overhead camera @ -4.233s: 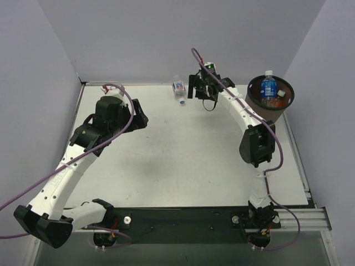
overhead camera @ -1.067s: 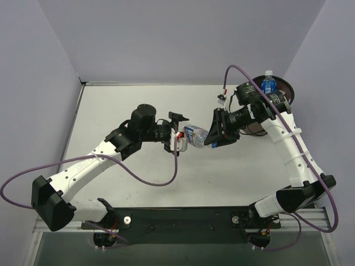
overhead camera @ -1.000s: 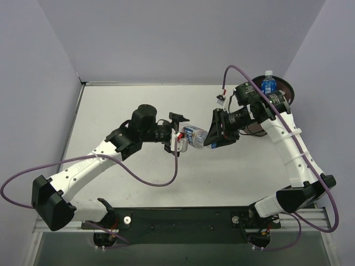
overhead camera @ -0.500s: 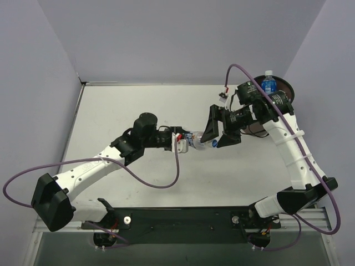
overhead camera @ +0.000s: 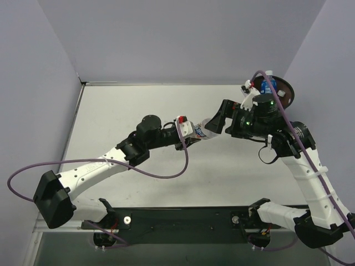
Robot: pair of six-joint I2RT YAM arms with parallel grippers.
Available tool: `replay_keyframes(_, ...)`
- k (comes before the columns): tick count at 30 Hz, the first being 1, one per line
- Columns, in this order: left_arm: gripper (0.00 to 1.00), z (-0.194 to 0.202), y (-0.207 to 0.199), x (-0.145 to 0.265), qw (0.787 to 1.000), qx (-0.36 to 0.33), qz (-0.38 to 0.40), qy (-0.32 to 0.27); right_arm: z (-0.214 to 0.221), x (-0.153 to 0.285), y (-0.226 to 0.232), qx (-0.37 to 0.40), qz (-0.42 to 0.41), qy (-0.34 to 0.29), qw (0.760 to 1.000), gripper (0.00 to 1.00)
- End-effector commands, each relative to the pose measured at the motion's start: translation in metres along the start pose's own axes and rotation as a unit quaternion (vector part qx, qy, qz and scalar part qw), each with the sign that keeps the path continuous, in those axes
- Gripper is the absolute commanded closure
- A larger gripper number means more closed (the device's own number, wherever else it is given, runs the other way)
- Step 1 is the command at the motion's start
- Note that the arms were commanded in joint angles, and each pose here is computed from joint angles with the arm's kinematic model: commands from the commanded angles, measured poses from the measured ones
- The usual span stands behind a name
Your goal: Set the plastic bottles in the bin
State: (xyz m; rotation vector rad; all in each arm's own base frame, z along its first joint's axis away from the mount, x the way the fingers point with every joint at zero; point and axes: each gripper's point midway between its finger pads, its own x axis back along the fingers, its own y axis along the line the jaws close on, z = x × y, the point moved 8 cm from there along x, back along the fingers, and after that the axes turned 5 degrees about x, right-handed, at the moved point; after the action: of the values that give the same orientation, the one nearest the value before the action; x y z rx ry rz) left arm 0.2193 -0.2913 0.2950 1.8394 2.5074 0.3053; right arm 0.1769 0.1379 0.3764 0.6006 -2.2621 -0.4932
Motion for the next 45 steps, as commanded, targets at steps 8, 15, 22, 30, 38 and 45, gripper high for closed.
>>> replay_keyframes(8, 0.92, -0.041, 0.001, -0.019, 0.998, 0.031, -0.011, -0.061, -0.022, -0.032, 0.014, 0.075, 0.014, -0.049, 0.996, 0.12)
replay_keyframes(15, 0.38, -0.04, 0.006, -0.02, 0.99, 0.104, -0.065, -0.073, -0.035, -0.018, 0.007, 0.105, 0.071, -0.067, 0.99, 0.55)
replay_keyframes(22, 0.06, -0.025, 0.0, -0.011, 0.964, 0.23, -0.112, -0.066, -0.079, 0.004, -0.03, 0.118, 0.192, -0.121, 0.967, 0.69)
replay_keyframes(30, 0.05, -0.016, -0.003, 0.017, 0.937, 0.297, -0.185, 0.014, -0.14, 0.022, -0.085, 0.1, 0.345, -0.187, 0.914, 0.64)
replay_keyframes(38, 0.03, -0.026, -0.006, 0.039, 0.943, 0.272, -0.187, 0.036, -0.186, 0.019, -0.131, 0.032, 0.354, -0.238, 0.904, 0.67)
replay_keyframes(45, 0.03, -0.028, -0.003, 0.043, 0.948, 0.253, -0.19, 0.041, -0.211, 0.004, -0.155, 0.016, 0.369, -0.238, 0.898, 0.69)
